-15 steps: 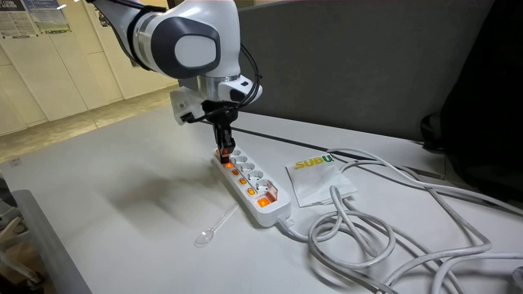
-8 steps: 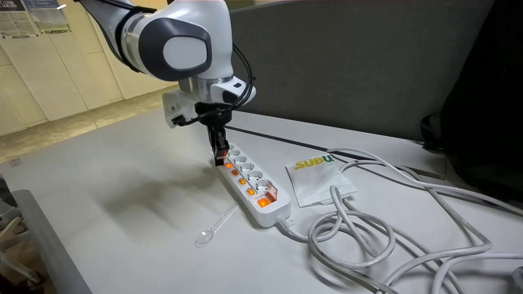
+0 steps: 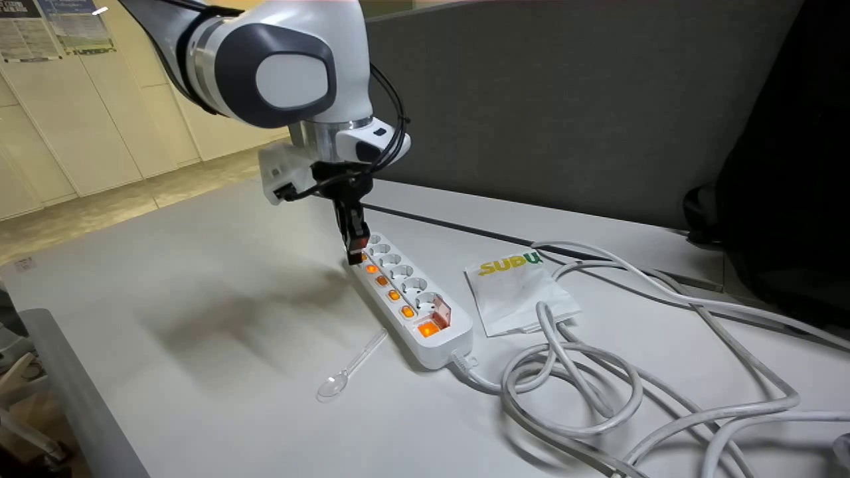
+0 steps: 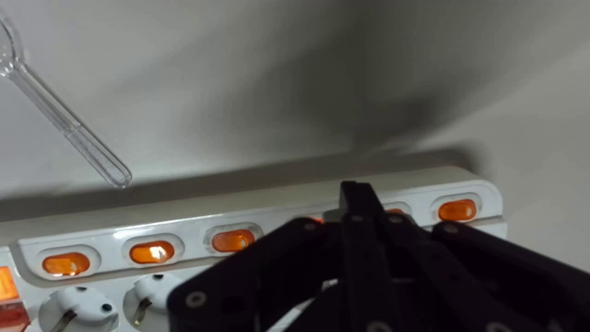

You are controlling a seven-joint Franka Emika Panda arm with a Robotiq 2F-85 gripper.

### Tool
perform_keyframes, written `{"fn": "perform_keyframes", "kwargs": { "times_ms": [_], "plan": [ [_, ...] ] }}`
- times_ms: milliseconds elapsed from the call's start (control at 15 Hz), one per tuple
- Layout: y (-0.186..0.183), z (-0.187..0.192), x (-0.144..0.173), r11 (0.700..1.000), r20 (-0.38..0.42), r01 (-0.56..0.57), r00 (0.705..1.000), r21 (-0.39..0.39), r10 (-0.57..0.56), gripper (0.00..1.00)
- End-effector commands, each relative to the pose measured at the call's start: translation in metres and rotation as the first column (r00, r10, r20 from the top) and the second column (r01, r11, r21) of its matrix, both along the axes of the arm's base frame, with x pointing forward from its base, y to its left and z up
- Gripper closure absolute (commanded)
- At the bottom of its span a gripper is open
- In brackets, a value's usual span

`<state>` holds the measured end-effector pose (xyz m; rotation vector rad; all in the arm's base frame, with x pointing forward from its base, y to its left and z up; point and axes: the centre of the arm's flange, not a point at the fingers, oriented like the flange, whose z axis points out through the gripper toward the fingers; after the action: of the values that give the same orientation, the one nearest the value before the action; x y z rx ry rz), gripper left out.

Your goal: Turn off the third switch from the left on the adapter

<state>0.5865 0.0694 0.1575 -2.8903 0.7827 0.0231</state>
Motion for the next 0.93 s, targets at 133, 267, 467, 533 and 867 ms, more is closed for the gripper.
{"fn": "perform_keyframes", "kwargs": {
  "times_ms": [133, 267, 467, 533, 867],
  "plan": [
    [-0.01, 0.02, -0.022, 0.998, 0.038, 0.061, 0.997, -0.007, -0.06, 1.0],
    [-0.02, 0.022, -0.022, 0.997, 0.05, 0.08, 0.996, -0.004, -0.08, 1.0],
    [-0.034, 0.022, -0.021, 0.995, 0.052, 0.103, 0.993, 0.006, -0.103, 1.0],
    [-0.038, 0.021, -0.019, 0.994, 0.049, 0.107, 0.993, 0.008, -0.108, 1.0],
    [-0.044, 0.014, -0.011, 0.994, 0.036, 0.109, 0.993, 0.013, -0.11, 1.0]
  ]
}}
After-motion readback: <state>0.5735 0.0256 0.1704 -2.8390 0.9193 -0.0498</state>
